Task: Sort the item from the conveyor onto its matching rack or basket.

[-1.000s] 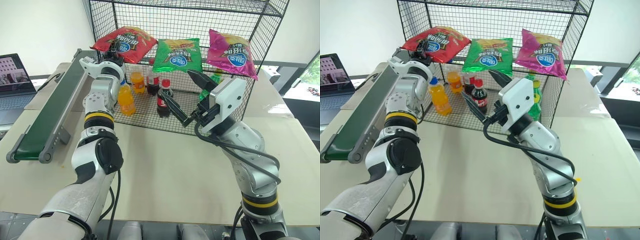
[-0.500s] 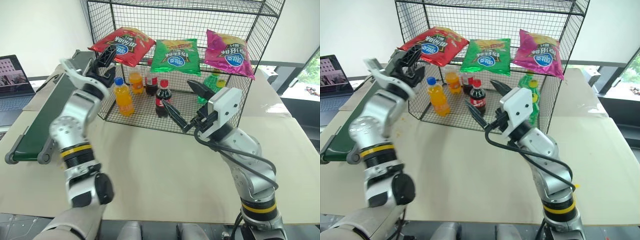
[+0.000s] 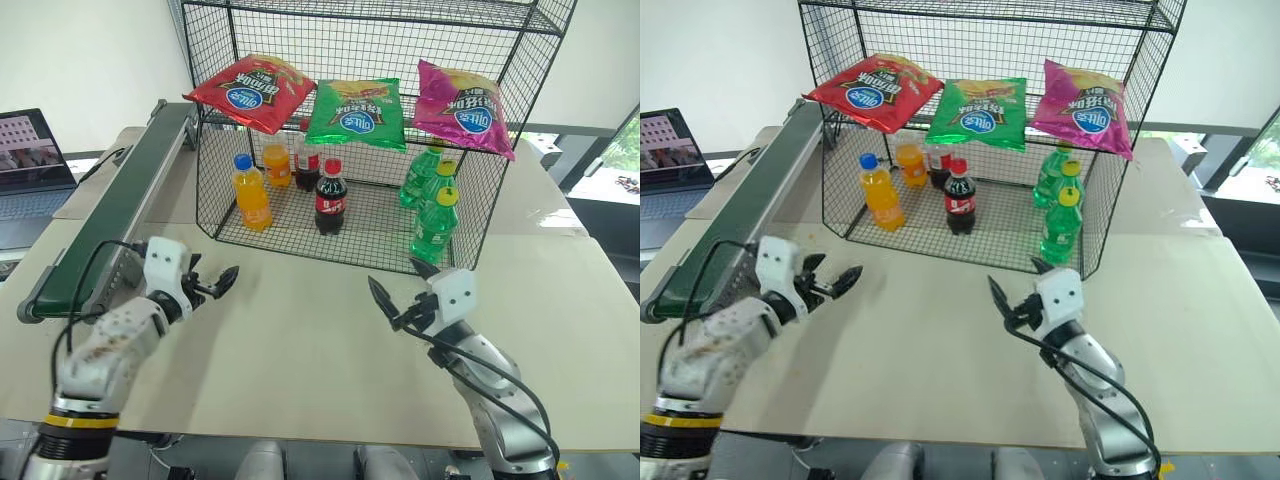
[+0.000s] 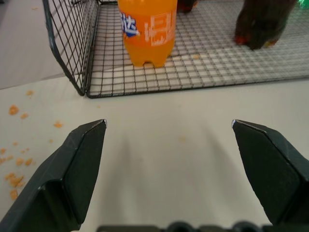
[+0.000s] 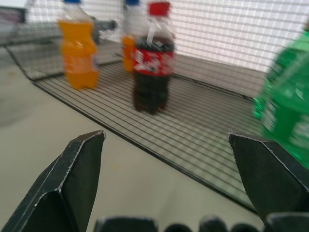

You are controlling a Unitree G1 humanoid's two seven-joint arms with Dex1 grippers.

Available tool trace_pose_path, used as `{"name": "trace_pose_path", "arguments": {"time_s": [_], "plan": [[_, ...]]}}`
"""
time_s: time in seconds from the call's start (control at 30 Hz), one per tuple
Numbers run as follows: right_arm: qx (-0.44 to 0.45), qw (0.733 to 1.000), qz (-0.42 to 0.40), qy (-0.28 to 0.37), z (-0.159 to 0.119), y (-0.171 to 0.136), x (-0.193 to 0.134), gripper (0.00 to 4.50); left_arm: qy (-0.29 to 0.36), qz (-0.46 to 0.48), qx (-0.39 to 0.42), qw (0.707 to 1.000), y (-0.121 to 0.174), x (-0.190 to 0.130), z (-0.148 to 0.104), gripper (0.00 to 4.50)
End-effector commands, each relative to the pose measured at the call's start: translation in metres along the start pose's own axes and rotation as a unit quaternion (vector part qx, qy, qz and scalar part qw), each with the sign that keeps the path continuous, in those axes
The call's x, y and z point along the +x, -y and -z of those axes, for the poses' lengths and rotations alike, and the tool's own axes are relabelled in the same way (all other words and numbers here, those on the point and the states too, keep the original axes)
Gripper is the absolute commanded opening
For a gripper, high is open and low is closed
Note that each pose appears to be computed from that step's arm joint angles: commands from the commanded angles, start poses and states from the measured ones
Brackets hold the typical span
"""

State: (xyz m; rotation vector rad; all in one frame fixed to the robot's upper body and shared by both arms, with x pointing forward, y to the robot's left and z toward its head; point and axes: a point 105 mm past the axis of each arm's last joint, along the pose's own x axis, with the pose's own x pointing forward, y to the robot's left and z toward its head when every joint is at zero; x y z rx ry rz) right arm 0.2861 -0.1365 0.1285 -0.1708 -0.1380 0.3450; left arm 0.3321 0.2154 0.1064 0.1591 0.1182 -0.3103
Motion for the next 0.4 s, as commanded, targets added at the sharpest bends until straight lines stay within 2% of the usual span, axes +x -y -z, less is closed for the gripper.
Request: {"name": "trace_pose_path", "arguments": {"time_s": [0.03, 0.13, 0.4], "plan": [[-0.020, 0.999, 0.033, 0.016, -0.006, 0.011, -0.005, 4.50, 0.028, 0.004, 0.025, 0.999, 0.011, 0.006, 0.003, 4.43], [-0.019, 0.998, 0.058, 0.009, 0.001, 0.020, -0.007, 4.50, 0.023, 0.024, 0.003, 0.999, 0.022, 0.012, 0.016, 4.43], [-0.015, 0.996, 0.084, 0.013, 0.003, 0.025, -0.008, 4.50, 0.036, 0.057, -0.015, 0.998, 0.027, 0.022, 0.005, 4.43]]}}
